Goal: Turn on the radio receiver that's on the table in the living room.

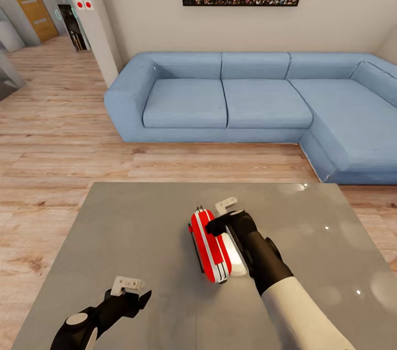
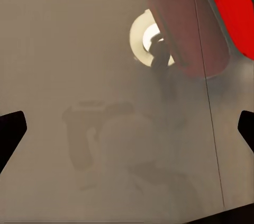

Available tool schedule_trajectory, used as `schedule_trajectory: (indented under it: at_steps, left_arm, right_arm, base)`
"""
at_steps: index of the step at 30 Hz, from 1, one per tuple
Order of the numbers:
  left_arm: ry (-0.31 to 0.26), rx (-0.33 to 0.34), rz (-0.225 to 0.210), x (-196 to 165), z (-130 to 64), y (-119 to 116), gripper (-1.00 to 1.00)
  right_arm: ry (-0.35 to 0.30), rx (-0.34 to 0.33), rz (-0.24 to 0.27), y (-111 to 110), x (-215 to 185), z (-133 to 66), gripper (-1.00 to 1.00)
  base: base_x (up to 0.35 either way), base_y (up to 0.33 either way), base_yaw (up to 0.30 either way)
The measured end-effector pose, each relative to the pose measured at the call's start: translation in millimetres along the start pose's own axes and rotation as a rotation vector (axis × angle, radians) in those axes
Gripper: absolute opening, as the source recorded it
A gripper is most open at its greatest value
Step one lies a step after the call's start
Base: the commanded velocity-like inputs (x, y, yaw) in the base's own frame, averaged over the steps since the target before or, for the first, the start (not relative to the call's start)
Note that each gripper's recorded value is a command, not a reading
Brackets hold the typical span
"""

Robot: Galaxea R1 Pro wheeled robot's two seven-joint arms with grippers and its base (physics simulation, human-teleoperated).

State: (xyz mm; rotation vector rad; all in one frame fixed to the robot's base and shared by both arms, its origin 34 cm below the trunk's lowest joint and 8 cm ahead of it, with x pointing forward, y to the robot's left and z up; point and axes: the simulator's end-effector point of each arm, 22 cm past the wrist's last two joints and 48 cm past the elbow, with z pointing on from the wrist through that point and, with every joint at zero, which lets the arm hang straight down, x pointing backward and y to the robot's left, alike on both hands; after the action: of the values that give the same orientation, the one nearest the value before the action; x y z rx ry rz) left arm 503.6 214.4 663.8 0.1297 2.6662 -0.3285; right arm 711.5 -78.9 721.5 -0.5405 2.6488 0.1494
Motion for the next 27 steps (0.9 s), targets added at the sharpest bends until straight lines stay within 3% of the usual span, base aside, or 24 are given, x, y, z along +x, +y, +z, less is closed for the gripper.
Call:
schedule_trajectory:
  at_steps: [10,27]
  left_arm:
    - [0.007,0.0,-0.001,3.2,0.9,0.2,1.0]
    - [0.009,-0.001,0.0,4.1,1.0,1.0,1.0]
  right_arm:
    - [0.007,-0.031,0.032,6.0,2.1,3.3,1.0]
    - [0.038,-0.048,0.022,13.6,30.3,25.5,1.0]
  base:
    - [0.0,0.0,0.0]
    - [0.0,0.0,0.0]
